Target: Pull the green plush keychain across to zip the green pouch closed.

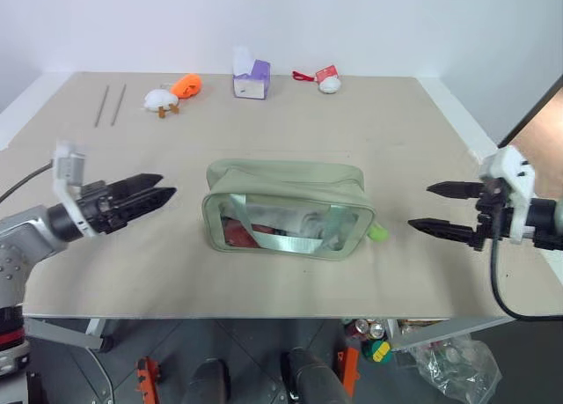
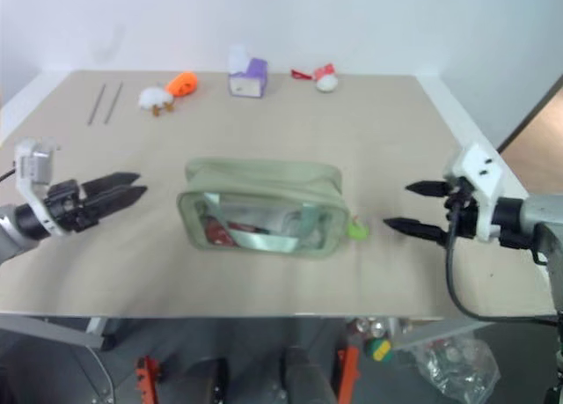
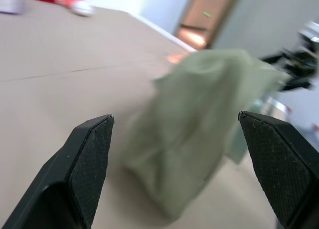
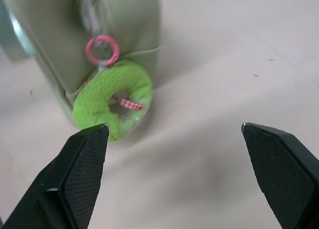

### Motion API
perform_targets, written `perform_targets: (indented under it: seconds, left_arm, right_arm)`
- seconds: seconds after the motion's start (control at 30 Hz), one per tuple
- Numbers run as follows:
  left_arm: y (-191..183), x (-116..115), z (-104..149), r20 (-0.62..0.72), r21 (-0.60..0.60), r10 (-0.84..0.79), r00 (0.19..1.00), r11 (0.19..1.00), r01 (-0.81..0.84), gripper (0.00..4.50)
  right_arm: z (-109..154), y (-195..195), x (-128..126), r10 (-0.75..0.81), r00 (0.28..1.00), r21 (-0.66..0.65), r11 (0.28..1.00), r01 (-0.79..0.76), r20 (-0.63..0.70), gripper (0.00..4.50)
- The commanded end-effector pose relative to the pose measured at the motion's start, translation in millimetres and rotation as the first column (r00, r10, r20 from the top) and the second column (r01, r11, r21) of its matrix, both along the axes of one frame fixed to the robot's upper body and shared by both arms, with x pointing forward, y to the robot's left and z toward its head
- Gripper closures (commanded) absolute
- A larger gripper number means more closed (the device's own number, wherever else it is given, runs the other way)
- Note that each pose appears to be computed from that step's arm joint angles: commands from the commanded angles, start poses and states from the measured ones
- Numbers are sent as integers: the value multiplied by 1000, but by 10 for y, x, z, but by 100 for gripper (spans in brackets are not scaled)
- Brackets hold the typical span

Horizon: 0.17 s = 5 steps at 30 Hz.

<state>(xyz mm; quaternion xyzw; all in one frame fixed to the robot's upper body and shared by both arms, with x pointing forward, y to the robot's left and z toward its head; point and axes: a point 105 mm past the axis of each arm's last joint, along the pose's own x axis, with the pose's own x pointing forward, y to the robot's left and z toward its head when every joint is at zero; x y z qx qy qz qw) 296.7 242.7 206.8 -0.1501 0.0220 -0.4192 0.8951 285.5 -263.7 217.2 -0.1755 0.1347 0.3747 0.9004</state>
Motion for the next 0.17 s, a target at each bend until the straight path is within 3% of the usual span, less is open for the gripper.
perform_targets:
  seconds: [0.03, 0.17]
  left_arm:
    - [152, -30, 135, 60, -50, 71, 996, 996, -68, 36]
    - [146, -33, 57, 32, -85, 94, 995, 992, -91, 36]
  right_arm:
    - [147, -75, -54, -42, 998, 129, 991, 36, 43, 9]
    - [162, -10, -66, -43, 998, 217, 976, 31, 49, 9]
